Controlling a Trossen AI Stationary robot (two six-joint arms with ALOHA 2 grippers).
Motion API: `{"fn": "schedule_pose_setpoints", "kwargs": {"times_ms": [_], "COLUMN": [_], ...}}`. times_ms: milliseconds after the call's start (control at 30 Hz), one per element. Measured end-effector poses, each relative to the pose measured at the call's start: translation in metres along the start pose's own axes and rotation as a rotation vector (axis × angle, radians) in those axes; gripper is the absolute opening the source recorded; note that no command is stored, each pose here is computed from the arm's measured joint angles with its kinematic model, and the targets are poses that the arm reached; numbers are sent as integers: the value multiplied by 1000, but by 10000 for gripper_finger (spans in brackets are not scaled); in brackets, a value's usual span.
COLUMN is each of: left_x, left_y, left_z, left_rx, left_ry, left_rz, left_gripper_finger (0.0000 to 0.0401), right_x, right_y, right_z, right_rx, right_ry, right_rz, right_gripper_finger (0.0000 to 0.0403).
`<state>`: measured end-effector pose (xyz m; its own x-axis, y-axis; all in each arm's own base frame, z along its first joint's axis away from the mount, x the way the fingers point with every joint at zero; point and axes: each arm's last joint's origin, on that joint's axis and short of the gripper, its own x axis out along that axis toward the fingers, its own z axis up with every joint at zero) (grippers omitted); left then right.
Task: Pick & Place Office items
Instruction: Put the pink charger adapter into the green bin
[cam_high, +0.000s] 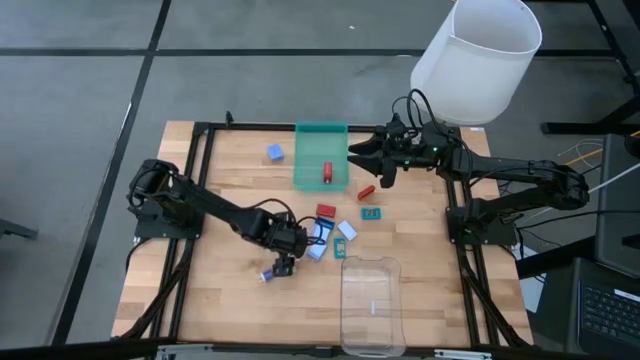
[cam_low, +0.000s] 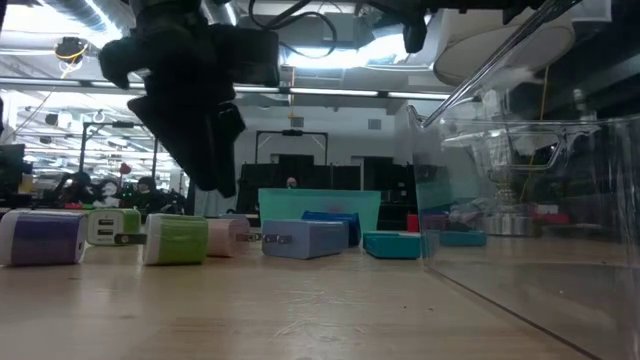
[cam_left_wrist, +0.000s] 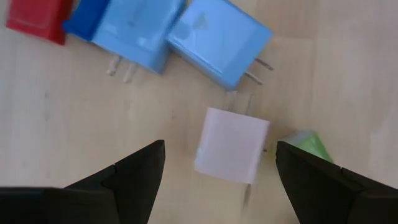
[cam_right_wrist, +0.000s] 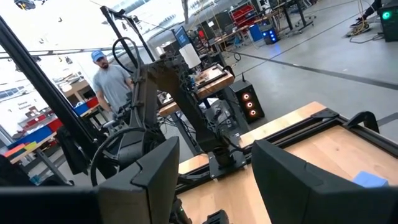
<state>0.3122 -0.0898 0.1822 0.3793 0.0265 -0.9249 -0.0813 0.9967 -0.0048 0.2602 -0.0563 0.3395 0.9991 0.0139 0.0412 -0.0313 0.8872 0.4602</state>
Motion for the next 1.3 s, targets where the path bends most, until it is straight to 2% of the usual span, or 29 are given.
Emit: {"fn": "schedule_pose_setpoints", "kwargs": {"times_ms": [200, 533, 733, 900, 1100, 1200, 1300], "left_x": [6, 38, 48, 48, 47, 44, 33], "left_y": [-2, -5, -2, 5, 18, 23, 30], "left_z": [-1, -7, -7, -4, 1, 11, 20], "left_rx": [2, 12, -65, -163, -274, -308, -334], "left_ry": [24, 111, 128, 111, 111, 45, -20], "left_rz": [-16, 7, 31, 35, 2, -67, -121], "left_gripper_finger": [299, 299, 285, 218, 80, 17, 7], "right_x": [0, 0, 0, 0, 0, 0, 0], "right_y": [0, 0, -1, -1, -1, -1, -1], "right_z": [0, 0, 0, 0, 0, 0, 0], "right_rx": [-2, -9, -14, -26, -27, -28, -29], "right_ry": [-2, -2, -5, -5, -6, -7, -10], "right_rz": [-4, -11, -17, -22, -22, -21, -20], "right_gripper_finger": [201, 201, 201, 201, 201, 201, 201]}}
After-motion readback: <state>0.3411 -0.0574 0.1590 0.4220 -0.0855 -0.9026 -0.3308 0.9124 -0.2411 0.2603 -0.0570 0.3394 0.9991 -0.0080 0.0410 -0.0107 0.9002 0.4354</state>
